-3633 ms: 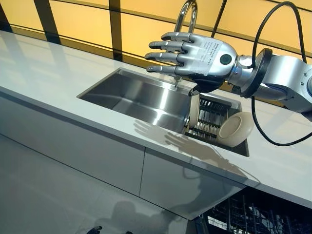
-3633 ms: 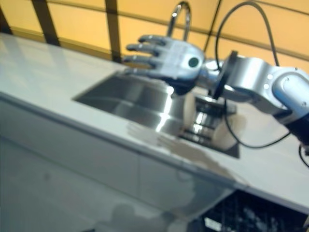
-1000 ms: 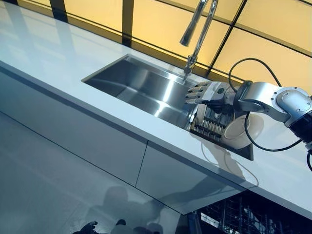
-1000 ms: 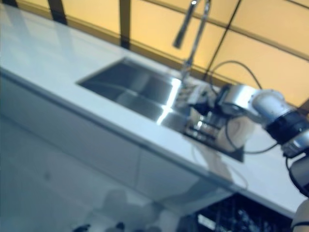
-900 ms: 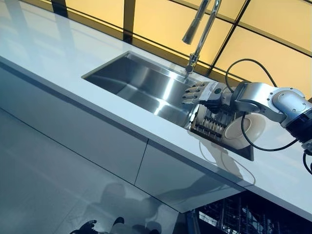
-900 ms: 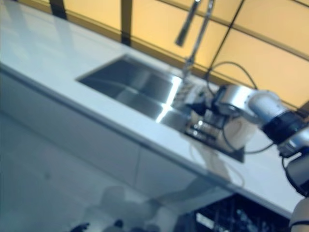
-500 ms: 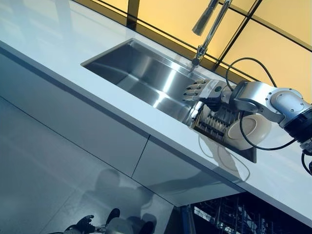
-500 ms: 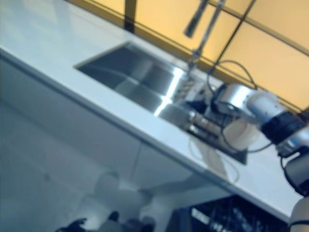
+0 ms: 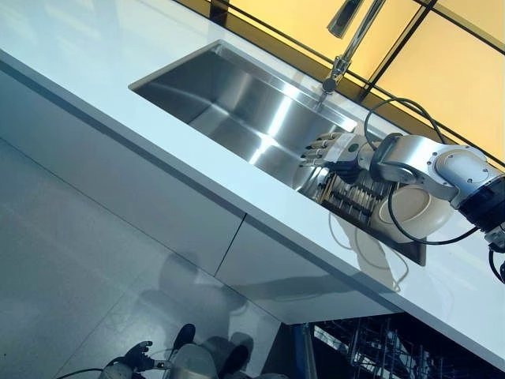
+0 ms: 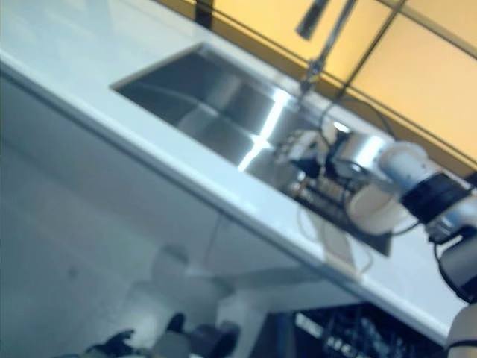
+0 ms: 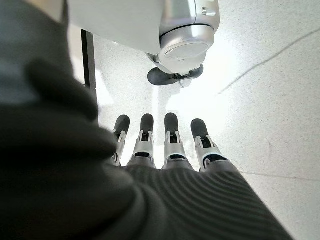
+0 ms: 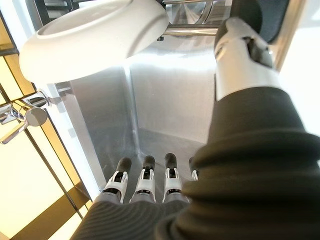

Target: Take plates into dishwasher

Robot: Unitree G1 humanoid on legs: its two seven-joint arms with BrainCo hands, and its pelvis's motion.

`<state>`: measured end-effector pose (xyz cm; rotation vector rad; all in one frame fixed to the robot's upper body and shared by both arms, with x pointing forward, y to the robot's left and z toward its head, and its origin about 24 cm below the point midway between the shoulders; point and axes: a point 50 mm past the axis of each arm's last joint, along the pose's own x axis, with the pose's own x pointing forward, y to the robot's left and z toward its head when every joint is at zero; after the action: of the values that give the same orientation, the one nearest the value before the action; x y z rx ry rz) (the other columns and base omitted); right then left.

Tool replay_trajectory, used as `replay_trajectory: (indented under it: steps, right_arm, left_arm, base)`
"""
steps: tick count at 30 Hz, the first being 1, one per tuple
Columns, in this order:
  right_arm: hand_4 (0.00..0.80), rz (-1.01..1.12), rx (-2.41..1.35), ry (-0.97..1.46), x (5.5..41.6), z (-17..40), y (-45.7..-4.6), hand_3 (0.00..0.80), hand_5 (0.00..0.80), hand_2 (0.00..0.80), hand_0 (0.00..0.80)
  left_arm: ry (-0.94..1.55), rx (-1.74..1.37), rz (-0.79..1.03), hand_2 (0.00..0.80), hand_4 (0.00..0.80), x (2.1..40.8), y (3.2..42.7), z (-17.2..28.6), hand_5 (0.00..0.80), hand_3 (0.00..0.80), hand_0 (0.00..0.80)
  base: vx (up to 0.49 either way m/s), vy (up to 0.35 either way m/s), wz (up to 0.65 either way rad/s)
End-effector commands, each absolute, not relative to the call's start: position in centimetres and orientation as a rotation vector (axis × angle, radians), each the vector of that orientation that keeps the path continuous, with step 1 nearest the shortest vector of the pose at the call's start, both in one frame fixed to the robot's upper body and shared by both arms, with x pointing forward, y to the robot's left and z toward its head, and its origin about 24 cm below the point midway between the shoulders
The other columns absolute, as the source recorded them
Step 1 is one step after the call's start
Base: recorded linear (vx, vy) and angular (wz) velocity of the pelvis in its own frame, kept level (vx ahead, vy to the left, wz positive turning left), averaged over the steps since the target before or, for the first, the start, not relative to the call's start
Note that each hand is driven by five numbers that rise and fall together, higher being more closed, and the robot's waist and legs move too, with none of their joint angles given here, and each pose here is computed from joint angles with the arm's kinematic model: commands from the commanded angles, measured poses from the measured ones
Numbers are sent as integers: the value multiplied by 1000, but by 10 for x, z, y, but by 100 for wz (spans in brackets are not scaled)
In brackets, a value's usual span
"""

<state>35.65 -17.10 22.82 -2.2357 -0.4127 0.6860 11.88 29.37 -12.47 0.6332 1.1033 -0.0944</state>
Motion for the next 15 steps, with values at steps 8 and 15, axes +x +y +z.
replay_trajectory:
  steps: [8, 15]
  right_arm:
    - [0, 485, -2288, -286, 362, 262, -207, 0, 0, 0, 0]
    - [0, 461, -2303, -276, 364, 263, -211, 0, 0, 0, 0]
  left_arm:
    - [1062, 672, -96, 0, 0, 126, 298, -118, 0, 0, 0]
    - [1061, 669, -91, 0, 0, 127, 297, -119, 0, 0, 0]
  base:
    - [4, 1, 2]
    - [0, 0, 0]
